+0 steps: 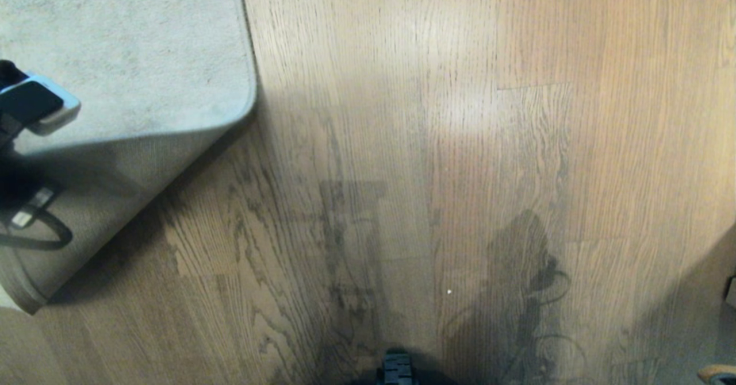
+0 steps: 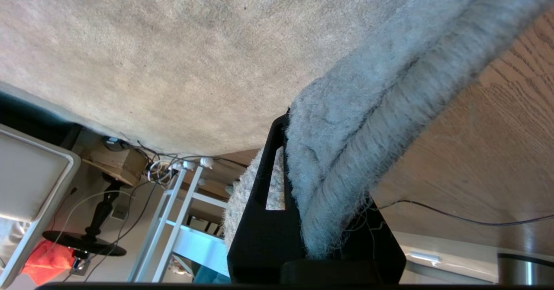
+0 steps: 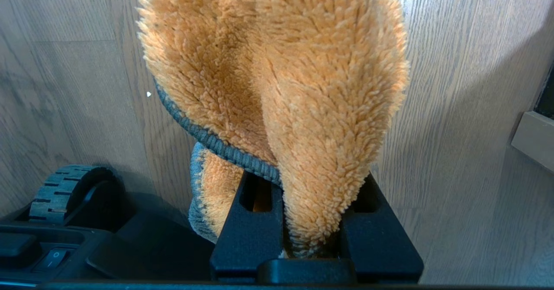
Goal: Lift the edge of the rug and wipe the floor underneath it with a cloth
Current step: Lift up the carpet
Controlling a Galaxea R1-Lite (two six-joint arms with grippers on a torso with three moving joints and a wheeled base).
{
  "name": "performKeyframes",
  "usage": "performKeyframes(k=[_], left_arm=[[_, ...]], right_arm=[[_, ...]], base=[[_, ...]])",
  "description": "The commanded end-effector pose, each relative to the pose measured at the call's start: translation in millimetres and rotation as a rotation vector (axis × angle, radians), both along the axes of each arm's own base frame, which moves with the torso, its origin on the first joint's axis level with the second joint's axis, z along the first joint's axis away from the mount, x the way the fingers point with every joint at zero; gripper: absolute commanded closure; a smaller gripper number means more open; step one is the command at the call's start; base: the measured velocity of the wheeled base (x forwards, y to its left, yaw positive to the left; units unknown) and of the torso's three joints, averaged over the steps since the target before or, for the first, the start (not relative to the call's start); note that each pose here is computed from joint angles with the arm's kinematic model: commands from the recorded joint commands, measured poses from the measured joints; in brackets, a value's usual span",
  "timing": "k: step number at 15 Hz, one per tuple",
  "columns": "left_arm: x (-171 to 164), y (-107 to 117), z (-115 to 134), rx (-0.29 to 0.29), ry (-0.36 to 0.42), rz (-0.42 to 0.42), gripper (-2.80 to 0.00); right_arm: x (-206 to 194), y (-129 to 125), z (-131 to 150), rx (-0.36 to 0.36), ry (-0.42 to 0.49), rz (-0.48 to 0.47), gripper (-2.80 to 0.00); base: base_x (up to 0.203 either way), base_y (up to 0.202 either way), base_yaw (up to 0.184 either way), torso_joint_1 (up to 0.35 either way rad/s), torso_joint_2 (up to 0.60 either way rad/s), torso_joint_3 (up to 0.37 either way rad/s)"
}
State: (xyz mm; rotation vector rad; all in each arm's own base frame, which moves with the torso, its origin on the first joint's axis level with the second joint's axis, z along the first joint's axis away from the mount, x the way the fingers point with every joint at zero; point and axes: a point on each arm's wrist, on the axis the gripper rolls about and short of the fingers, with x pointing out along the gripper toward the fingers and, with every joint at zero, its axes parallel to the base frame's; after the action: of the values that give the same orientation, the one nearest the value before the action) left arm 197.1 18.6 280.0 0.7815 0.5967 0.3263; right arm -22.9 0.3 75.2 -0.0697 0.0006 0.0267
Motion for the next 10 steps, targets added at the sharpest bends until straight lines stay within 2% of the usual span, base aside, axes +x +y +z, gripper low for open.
performKeyframes(k=[1,10], left_arm=[[-0.4,0.4,-1.3,0.005,0.009,0.004,0.00],[-1.5,-0.2,-8.2,0.005,0.032,0.002,0.00]], right_arm=[[0.1,0.0,0.0,-0.001,0.002,0.001,0.00],[0.1,0.0,0.0,-0.001,0.002,0.001,0.00]], base=[[0.000,0.000,0.000,0.000,0.00,0.000],[0.000,0.000,0.000,0.000,0.00,0.000]])
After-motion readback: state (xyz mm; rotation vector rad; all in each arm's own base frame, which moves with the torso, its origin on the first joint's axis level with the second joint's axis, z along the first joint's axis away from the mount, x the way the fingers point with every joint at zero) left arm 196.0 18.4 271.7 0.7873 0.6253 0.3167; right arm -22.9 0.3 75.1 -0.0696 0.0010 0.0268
